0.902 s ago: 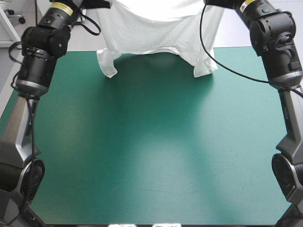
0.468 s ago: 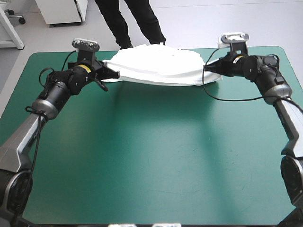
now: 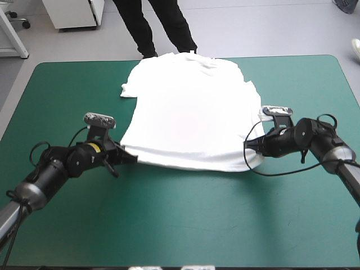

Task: Fold the cloth

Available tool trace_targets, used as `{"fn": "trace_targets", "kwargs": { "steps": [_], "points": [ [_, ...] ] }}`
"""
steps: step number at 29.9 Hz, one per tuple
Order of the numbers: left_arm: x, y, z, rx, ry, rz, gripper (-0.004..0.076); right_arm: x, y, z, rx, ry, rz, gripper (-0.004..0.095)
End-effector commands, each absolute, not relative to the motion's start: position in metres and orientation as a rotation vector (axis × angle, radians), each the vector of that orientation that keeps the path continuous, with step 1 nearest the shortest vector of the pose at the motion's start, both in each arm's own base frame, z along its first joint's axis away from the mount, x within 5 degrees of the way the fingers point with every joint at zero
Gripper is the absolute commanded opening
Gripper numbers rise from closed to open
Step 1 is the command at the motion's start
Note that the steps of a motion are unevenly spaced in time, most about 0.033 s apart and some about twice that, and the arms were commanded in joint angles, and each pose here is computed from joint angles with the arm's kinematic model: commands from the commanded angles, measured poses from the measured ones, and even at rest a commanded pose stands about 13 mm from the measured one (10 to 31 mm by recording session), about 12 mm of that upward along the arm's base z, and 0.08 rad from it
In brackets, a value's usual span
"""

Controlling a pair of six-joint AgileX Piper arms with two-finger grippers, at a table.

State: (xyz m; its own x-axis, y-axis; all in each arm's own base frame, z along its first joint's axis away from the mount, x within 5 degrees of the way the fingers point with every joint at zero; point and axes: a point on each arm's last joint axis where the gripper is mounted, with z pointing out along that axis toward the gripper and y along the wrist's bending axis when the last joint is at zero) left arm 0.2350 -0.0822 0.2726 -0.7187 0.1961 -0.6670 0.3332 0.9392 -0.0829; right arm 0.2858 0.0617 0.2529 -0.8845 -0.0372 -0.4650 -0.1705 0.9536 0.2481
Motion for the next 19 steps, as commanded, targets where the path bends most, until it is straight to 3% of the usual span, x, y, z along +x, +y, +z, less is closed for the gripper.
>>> {"fn": "trace_targets", "kwargs": {
  "steps": [1,8,19],
  "points": [
    [0.205,-0.088,0.27,0.376,2.442,-0.331,-0.0009,0.258,0.068,0.264,-0.191,2.586,0.432,-0.0017],
    [0.163,-0.084,0.244,0.425,2.742,-0.347,-0.0009,0.207,0.083,0.245,-0.296,2.77,0.504,-0.0017],
    [0.104,-0.061,0.236,0.352,2.848,-0.366,-0.0009,0.156,0.073,0.236,-0.221,2.867,0.535,-0.0016]
  ]
}}
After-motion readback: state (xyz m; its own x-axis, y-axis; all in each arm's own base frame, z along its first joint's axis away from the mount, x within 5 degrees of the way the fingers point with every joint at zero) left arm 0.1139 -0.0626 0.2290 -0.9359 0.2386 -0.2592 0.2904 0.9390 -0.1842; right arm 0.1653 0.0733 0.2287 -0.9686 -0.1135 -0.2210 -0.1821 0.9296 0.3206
